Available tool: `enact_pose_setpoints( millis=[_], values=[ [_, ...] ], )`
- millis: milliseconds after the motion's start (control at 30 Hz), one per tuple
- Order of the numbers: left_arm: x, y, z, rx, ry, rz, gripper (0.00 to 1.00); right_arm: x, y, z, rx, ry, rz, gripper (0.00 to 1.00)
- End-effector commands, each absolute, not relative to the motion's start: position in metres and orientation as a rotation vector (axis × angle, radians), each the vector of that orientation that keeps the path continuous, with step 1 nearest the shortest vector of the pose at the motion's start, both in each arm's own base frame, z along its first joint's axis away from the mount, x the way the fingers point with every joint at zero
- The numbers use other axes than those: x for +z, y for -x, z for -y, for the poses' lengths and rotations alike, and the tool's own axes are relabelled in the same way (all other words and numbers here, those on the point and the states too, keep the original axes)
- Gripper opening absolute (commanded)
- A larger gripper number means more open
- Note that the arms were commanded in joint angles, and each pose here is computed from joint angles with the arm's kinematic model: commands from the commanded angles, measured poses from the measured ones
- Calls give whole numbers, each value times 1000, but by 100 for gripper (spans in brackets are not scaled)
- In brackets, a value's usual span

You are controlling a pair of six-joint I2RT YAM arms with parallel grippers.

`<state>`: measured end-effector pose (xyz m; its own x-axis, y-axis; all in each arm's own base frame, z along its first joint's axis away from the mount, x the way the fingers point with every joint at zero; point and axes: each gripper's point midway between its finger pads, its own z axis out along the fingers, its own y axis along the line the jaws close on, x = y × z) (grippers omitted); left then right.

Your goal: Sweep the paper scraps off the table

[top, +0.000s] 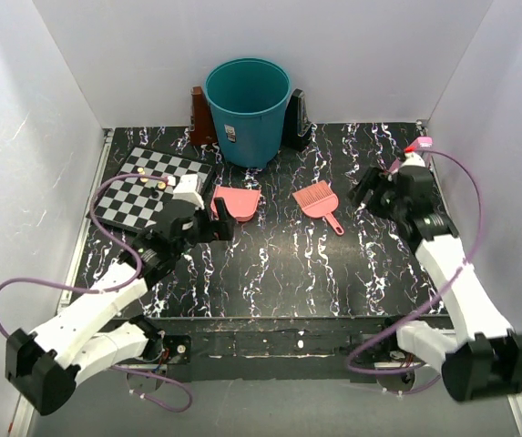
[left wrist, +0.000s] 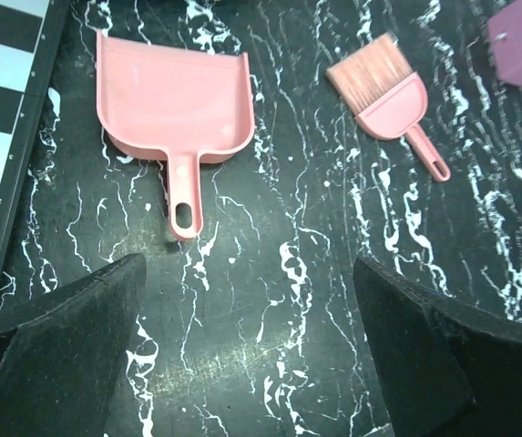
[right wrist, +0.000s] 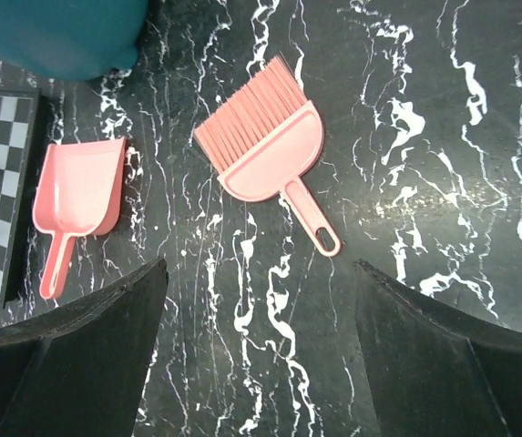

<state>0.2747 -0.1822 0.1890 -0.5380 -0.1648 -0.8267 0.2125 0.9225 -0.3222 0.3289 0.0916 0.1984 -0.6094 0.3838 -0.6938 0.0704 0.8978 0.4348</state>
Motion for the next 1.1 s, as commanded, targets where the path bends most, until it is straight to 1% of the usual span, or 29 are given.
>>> enact_pose_setpoints(
  millis=[0, 167, 433, 700, 867, 1067],
  values=[
    [205, -264, 171, -508, -8, -2000, 98, 203, -299, -82, 449, -261, -2072, 88],
    [206, -251, 160, -551, 53, -1938, 98, 211, -258, -90, 577, -180, -1876, 88],
    [192, -233, 145, -598, 124, -1887, 98, 201, -220, -78, 588, -214, -1753, 88],
    [188, -219, 140, -655, 124, -1838, 98, 195, -208, -71, 590, -285, -1761, 87],
    [185, -215, 126, -633, 163, -1794, 98, 191, -207, -66, 567, -318, -1761, 87],
    [183, -213, 121, -614, 178, -1806, 98, 189, -208, -65, 562, -320, -1766, 87]
  ],
)
